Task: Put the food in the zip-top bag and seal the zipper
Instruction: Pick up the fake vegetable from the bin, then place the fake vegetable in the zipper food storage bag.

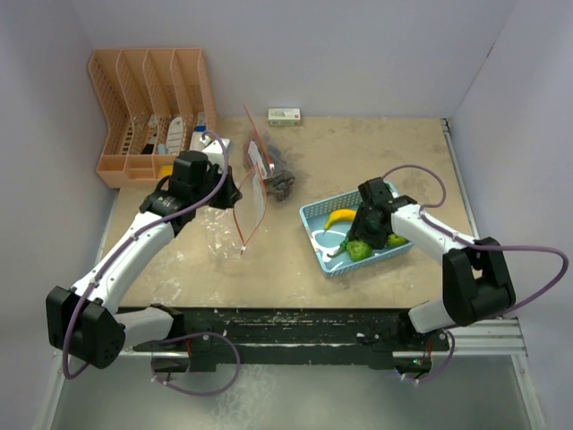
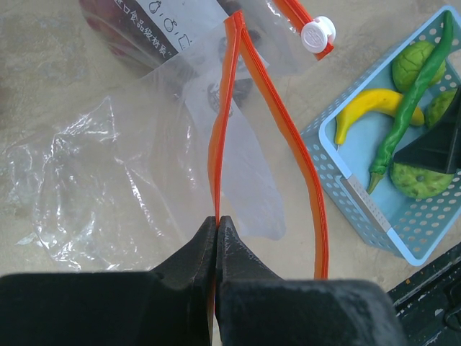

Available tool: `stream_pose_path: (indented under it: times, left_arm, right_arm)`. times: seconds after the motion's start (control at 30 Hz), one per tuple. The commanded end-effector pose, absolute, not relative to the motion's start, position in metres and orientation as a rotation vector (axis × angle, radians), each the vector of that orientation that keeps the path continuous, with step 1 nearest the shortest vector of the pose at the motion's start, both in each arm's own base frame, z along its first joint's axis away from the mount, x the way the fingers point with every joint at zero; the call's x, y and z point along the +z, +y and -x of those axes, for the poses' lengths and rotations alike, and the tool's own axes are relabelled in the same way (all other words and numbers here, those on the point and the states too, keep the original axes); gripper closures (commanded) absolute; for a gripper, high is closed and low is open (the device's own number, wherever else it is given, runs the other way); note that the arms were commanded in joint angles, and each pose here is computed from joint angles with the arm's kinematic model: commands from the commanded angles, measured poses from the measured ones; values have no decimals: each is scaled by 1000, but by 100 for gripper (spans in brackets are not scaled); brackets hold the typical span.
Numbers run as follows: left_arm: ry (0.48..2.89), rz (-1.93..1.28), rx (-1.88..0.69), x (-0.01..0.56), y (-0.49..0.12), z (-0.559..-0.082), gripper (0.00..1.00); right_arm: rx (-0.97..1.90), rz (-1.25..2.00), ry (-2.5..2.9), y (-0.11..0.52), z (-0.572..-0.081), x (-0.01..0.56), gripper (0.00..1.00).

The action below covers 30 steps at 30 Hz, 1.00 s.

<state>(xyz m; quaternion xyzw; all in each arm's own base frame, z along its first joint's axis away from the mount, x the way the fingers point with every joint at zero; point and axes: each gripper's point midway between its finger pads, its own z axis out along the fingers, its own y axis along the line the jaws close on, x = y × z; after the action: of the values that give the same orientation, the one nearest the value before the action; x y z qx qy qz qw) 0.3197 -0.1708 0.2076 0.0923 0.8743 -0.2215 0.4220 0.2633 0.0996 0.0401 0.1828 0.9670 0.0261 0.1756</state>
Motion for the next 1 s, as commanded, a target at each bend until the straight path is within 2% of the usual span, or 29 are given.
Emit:
stream_pose_path:
  times: [0.0, 0.13, 0.23, 0.33, 0.53, 0.8, 0.97]
  left_arm:
    - [2130, -236, -557, 221, -172, -322, 100]
    - [2132, -235, -557, 221, -172, -323, 100]
    - [2132, -237, -560, 221, -173, -324, 100]
    - [2136, -238, -559, 220, -173, -325, 100]
    - [2141, -238, -558, 218, -173, -325, 100]
    - [2146, -236, -562, 217, -174, -324, 100]
    - [2152, -230, -565, 215, -175, -326, 100]
  right_arm:
    - [141, -476, 2667, 106, -277, 81, 88]
    - [242, -422, 2547, 117, -299, 138, 89]
    - [421, -342, 2430, 140, -317, 182, 89]
    - [649, -236, 2307, 180, -333, 222, 91]
    - [897, 90, 2140, 296, -339, 280, 91]
    - [1206, 156, 1970, 359, -346, 309, 91]
    - [1288, 203, 1991, 392, -332, 294, 91]
